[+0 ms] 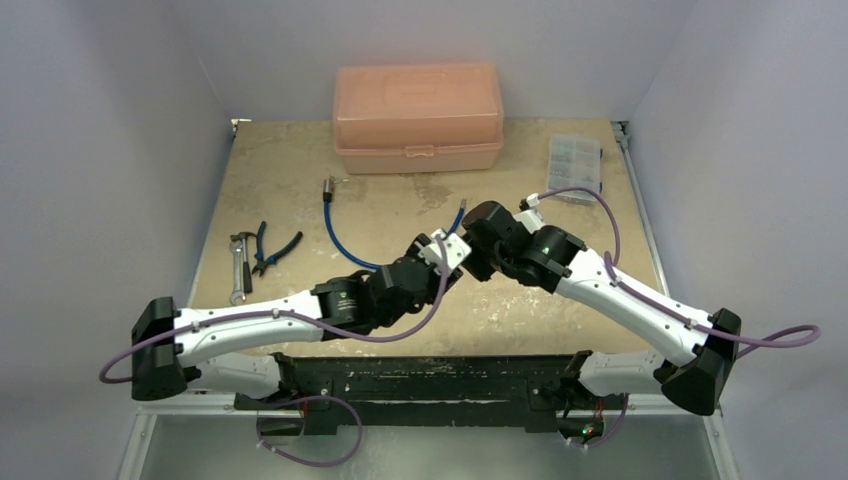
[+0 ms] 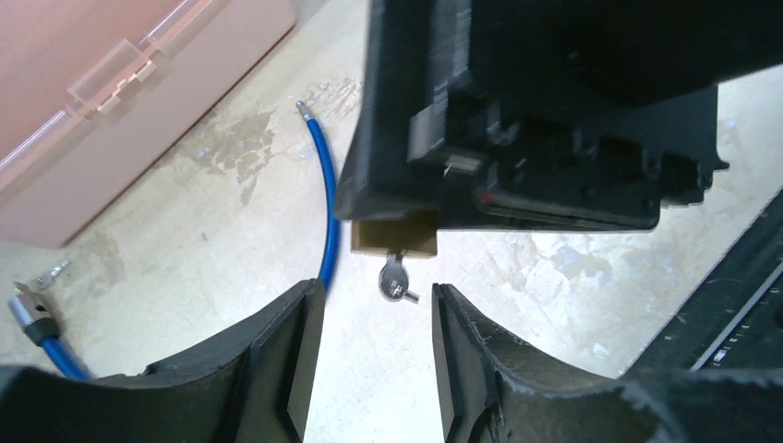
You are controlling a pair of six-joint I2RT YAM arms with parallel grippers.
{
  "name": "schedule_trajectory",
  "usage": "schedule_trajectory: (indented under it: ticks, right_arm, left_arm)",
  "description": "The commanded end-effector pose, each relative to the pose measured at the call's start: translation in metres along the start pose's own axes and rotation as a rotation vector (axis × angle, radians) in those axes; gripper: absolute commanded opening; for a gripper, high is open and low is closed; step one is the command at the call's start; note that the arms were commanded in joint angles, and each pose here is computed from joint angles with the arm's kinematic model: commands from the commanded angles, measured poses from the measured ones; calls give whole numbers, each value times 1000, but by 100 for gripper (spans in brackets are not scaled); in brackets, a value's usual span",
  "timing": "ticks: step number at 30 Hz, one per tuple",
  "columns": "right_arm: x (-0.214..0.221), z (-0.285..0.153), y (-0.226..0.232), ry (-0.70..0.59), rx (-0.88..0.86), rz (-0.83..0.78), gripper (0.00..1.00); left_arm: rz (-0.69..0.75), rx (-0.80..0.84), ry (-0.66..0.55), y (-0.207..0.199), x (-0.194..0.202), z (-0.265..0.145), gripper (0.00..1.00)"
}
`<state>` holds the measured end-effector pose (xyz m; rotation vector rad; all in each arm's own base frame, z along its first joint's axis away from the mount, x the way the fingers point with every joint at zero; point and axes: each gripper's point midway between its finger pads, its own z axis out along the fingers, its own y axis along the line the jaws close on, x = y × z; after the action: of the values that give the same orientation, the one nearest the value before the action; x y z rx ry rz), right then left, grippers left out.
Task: Unlock with the key
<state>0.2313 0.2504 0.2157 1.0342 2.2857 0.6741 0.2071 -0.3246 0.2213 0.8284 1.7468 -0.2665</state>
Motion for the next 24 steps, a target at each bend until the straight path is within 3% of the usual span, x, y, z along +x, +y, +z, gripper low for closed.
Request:
schedule_trajectory:
  ticks: [1, 8, 17, 24]
  right_arm:
    - [-13, -12, 12, -45, -58, 53, 0]
    - [-14, -14, 13, -46, -63, 57, 0]
    - [-16, -12, 11, -60, -52, 59, 0]
    - [-16, -12, 10, -59, -57, 61, 0]
  left_arm:
    - [-159, 72, -94, 6, -16, -22, 51]
    - [-332, 87, -162, 19, -7, -31, 51]
    - [-426, 171, -218, 3, -15, -19, 48]
    - [-437, 195, -225, -3, -18, -11, 29]
